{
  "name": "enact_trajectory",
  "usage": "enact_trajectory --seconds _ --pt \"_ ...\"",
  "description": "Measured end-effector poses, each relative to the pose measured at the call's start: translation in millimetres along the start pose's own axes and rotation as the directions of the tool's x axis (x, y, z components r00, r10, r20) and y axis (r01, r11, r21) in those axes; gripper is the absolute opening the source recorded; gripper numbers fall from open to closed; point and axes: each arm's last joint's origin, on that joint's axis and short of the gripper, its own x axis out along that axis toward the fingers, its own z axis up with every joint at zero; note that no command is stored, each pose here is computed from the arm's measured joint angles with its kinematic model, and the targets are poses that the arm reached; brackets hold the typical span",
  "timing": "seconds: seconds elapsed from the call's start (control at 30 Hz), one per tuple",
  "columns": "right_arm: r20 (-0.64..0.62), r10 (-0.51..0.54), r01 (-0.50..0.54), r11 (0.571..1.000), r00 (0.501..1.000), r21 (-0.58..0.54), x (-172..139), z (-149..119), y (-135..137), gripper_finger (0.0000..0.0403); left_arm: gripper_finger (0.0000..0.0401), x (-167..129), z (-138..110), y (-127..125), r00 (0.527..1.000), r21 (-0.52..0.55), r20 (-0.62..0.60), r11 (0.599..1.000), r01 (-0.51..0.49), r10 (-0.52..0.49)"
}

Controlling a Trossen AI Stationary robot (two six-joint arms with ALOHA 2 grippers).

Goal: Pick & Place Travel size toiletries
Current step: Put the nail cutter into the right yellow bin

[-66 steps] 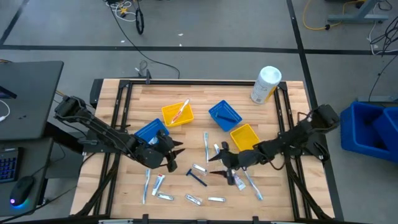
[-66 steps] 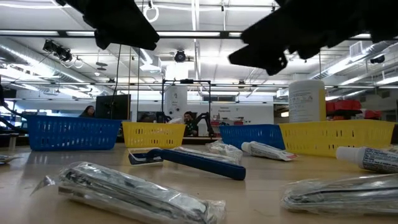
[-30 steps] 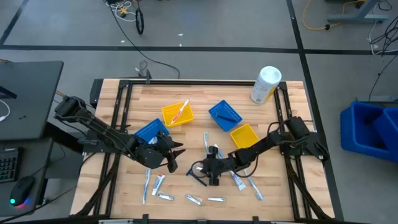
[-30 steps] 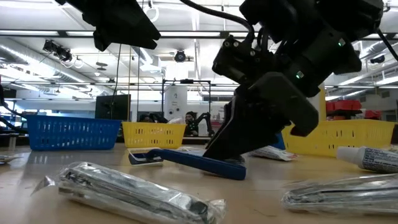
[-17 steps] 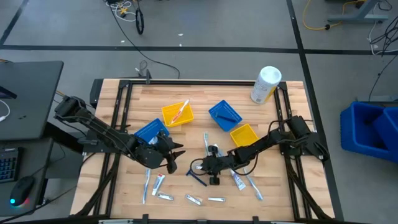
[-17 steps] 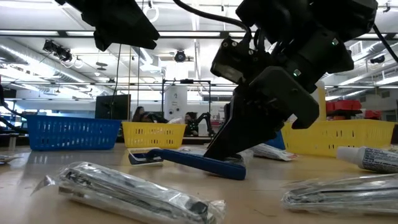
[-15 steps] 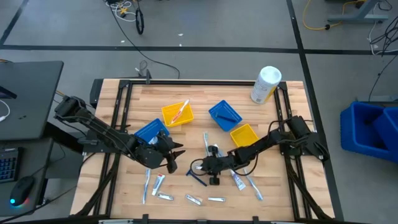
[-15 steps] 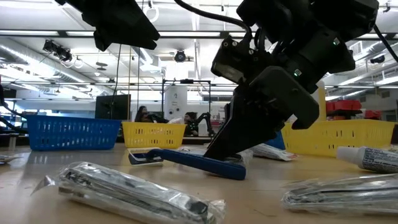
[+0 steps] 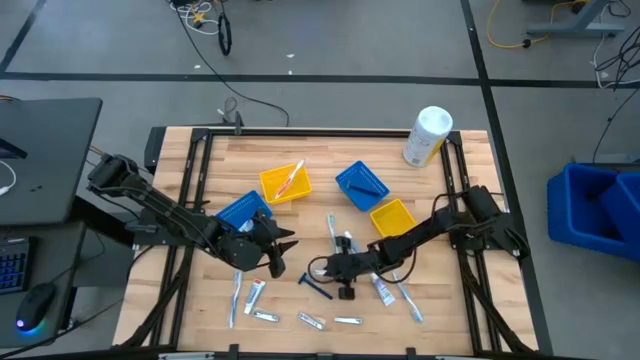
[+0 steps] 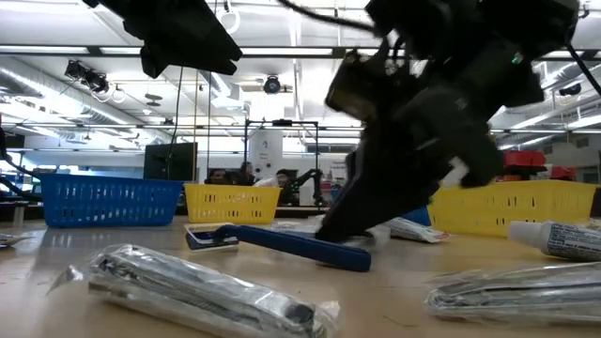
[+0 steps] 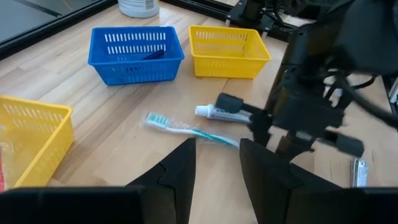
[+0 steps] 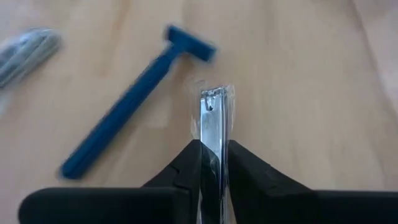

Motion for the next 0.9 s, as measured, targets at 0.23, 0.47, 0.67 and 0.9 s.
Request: enact_trajectory --seconds 0.23,0.47,0.67,0.9 --pt "0.019 -0.085 0.086 0.996 0.996 -0.016 -36 22 -5 0.0061 0.0132 0 0 0 1.000 0.013 -0.001 1.000 0.000 0.000" --pt "-0.072 -0.270 0.275 0.959 0.960 0.063 -103 30 -11 0.0061 0.0132 0 0 0 1.000 -0.006 -0.004 1.000 0.004 -0.004" --pt "-0.191 -0.451 0.487 0.841 0.872 0.235 -160 18 -23 0.0061 0.0132 0 0 0 1.000 -0.002 0.002 1.000 -0.001 0.001" --pt "-0.362 -0.562 0.666 0.671 0.743 0.325 -176 -29 -38 0.0060 0.0132 0 1 1 0.998 0.012 0.038 0.999 -0.048 0.048"
